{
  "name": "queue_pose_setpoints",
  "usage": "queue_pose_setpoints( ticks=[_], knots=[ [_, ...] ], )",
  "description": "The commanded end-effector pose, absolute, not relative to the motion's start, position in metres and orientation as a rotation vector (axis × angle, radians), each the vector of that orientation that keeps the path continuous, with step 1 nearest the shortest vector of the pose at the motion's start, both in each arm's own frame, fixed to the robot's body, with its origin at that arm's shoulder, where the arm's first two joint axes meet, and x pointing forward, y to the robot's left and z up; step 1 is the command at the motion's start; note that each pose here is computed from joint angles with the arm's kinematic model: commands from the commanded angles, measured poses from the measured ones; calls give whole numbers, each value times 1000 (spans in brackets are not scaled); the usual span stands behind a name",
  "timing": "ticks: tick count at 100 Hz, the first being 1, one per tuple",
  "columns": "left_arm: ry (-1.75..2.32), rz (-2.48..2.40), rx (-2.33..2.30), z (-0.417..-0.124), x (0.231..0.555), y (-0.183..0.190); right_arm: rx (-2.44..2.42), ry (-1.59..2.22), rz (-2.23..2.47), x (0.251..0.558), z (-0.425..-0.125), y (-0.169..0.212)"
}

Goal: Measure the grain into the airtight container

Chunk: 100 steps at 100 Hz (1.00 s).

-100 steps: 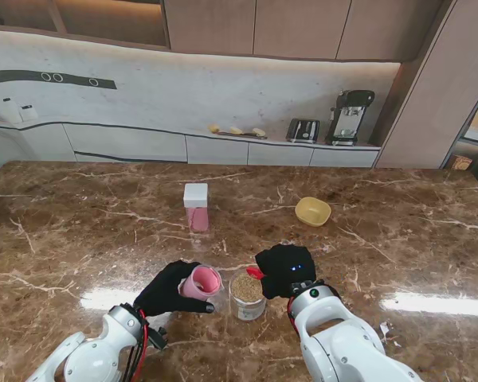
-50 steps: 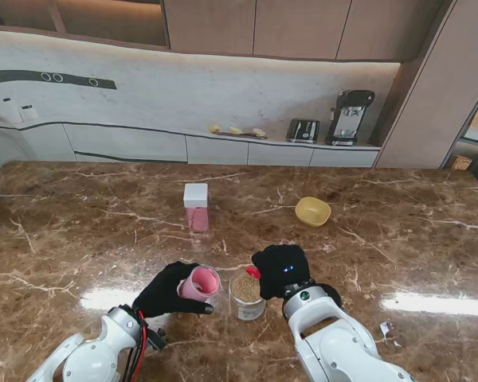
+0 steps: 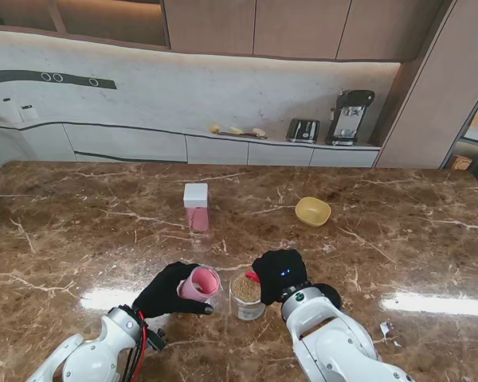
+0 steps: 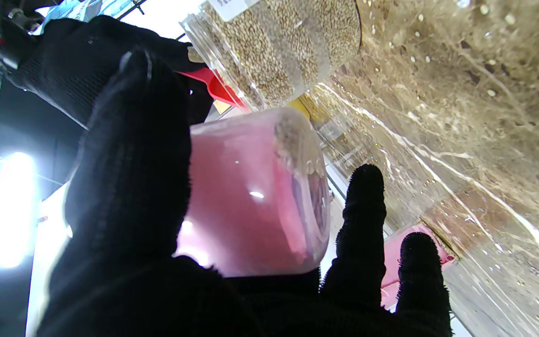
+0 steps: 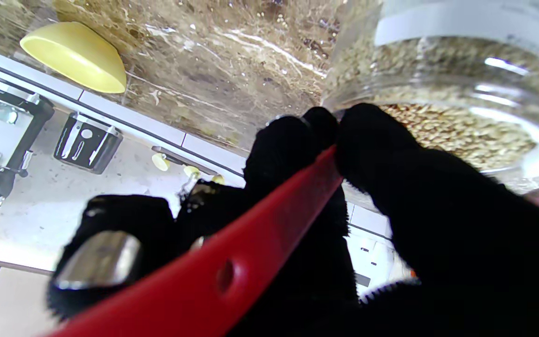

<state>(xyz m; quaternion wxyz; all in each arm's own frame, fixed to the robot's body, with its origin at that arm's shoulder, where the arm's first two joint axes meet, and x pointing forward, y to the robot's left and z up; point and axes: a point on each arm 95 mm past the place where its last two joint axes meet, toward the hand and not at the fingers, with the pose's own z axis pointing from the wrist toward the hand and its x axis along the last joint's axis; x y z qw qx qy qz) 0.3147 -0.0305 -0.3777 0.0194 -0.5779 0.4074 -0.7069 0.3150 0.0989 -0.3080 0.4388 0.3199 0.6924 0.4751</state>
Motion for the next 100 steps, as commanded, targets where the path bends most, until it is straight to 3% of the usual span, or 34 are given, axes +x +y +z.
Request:
queue_pose_setpoints(
  ticks=[1,100],
  knots=[
    [1268,-2189,-1801,-380,312,-31,824,1752,1166,312,-314,99],
    [1248,-2188,-1803,-382,309,-28,1200,1800,1178,321,-303,103]
  ],
)
